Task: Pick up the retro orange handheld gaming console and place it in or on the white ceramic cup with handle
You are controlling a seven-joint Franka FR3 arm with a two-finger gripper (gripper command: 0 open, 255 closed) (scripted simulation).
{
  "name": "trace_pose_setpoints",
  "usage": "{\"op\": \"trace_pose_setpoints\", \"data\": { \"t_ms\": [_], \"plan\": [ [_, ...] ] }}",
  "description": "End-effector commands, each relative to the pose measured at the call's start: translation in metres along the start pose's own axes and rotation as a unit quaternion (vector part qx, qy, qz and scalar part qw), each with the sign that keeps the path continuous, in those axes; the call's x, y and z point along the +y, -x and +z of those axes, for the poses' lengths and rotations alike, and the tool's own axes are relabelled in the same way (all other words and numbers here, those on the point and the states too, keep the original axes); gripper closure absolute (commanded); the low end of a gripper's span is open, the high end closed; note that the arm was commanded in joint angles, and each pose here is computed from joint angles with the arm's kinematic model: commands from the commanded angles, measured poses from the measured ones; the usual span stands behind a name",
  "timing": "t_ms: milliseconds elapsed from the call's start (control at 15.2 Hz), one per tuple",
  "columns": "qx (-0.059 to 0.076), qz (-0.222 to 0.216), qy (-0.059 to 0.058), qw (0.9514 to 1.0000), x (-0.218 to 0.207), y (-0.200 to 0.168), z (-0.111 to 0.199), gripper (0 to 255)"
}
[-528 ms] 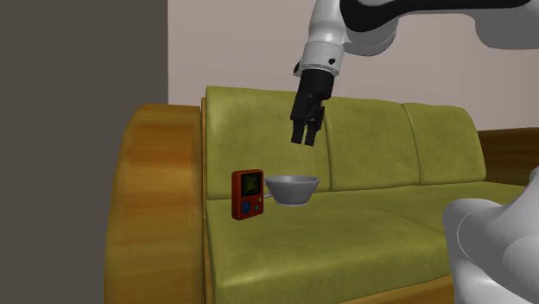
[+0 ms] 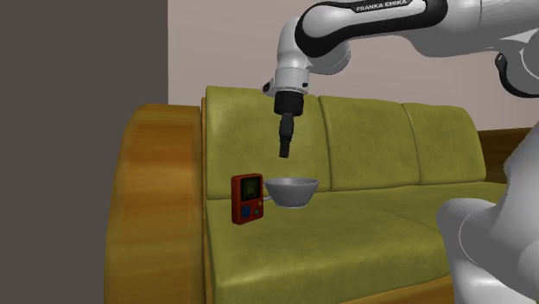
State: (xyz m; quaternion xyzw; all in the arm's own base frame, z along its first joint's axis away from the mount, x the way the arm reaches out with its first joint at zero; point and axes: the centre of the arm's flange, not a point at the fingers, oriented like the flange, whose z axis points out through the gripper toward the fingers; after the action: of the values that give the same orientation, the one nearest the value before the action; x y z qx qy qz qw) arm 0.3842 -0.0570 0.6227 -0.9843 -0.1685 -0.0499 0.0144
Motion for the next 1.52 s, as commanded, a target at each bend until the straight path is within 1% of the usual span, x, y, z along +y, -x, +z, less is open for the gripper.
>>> {"op": "trace_pose_setpoints", "data": {
  "t_ms": [0, 66, 132, 198, 264, 792, 1254, 1320, 1452],
  "plan": [
    [-0.021, -0.078, -0.008, 0.9967, 0.015, -0.028, 0.013, 0],
    [-0.031, -0.113, -0.011, 0.993, 0.021, -0.041, 0.021, 0],
    [-0.042, -0.148, -0.015, 0.9879, 0.026, -0.054, 0.028, 0],
    [-0.052, -0.184, -0.019, 0.9815, 0.03, -0.067, 0.036, 0],
    [-0.058, -0.206, -0.021, 0.9767, 0.032, -0.076, 0.041, 0],
    [-0.058, -0.206, -0.021, 0.9767, 0.032, -0.071, 0.081, 0],
    [-0.058, -0.206, -0.021, 0.9767, 0.032, -0.071, 0.081, 0],
    [-0.058, -0.206, -0.021, 0.9767, 0.032, -0.071, 0.081, 255],
    [-0.058, -0.206, -0.021, 0.9767, 0.032, -0.071, 0.081, 255]
  ]
}}
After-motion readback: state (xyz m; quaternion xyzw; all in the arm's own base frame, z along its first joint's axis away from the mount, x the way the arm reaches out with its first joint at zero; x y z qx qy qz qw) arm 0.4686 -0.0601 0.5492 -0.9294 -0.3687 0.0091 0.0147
